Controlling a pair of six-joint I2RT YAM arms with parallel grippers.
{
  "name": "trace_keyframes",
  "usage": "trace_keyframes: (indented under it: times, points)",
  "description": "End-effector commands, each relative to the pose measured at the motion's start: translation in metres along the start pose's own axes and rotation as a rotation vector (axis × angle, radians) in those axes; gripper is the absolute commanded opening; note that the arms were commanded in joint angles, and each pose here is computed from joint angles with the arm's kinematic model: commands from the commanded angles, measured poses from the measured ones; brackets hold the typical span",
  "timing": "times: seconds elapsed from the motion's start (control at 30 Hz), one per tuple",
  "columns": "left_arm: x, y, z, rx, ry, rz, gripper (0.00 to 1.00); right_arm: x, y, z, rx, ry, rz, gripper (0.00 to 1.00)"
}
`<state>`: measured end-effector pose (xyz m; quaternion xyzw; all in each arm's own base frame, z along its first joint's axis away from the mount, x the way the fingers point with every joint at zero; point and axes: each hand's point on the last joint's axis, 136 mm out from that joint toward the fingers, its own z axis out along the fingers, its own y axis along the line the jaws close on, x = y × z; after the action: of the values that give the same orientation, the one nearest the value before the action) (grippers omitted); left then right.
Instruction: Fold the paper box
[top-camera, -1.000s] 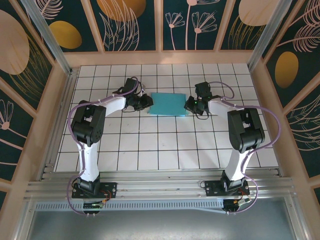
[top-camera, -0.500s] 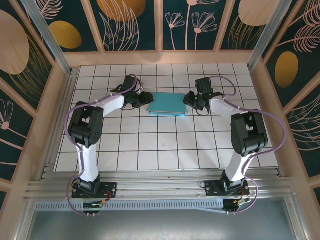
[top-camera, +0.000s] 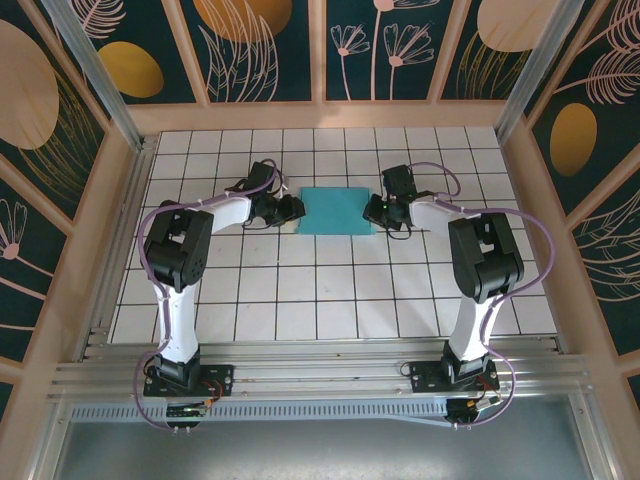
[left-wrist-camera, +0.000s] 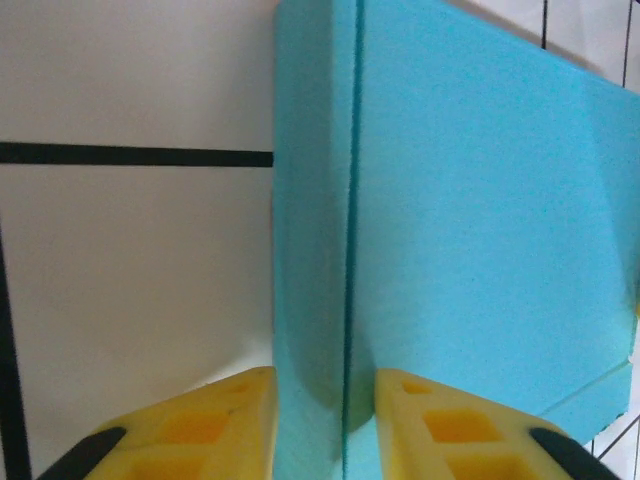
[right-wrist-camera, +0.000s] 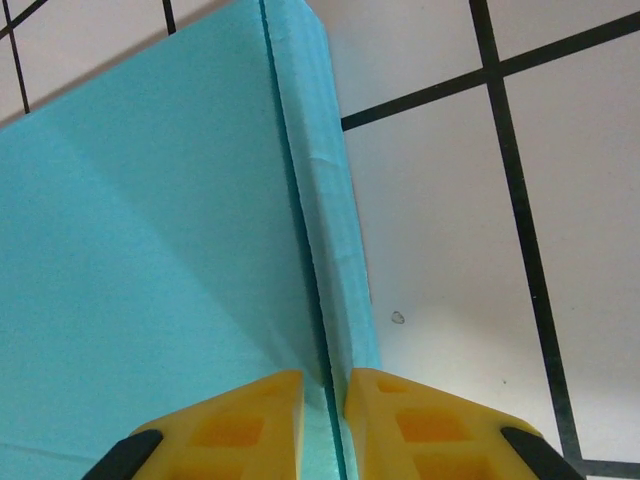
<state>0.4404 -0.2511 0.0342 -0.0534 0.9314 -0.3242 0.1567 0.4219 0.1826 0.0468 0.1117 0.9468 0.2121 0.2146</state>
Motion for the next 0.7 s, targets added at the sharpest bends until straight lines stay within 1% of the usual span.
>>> trace_keyframes:
  times: [0.0, 0.07, 0.13, 0.17, 0.23, 0.33, 0.4, 0.53, 0.67]
  points:
    - [0.027, 0.019, 0.011, -0.036, 0.077, -0.021, 0.29, 0.012, -0.016, 0.004, 0.066, 0.031, -0.007, 0.22]
    - [0.023, 0.014, 0.007, -0.029, 0.063, -0.012, 0.30, 0.003, -0.008, -0.005, 0.055, 0.010, -0.019, 0.22]
    - [0.013, 0.005, 0.000, -0.021, 0.034, -0.001, 0.37, -0.007, 0.004, -0.017, 0.028, -0.014, -0.030, 0.24]
    - [0.007, -0.001, -0.006, -0.014, 0.013, 0.009, 0.42, -0.013, 0.010, -0.023, 0.013, -0.029, -0.032, 0.27]
    - [-0.003, -0.010, -0.015, -0.006, -0.023, 0.024, 0.49, -0.021, 0.018, -0.033, -0.007, -0.060, -0.039, 0.32]
    - [-0.012, -0.019, -0.023, 0.004, -0.057, 0.033, 0.58, -0.034, 0.017, -0.041, 0.019, -0.116, -0.043, 0.37]
    - [-0.015, -0.021, -0.024, 0.001, -0.070, 0.033, 0.60, -0.038, 0.010, -0.040, 0.051, -0.130, -0.044, 0.40]
    - [-0.015, -0.021, -0.020, 0.024, -0.071, 0.029, 0.64, -0.033, -0.001, -0.023, 0.058, -0.098, -0.030, 0.44]
    - [-0.003, -0.034, -0.008, 0.157, -0.027, 0.011, 0.66, -0.020, 0.003, -0.001, 0.000, -0.029, -0.019, 0.44]
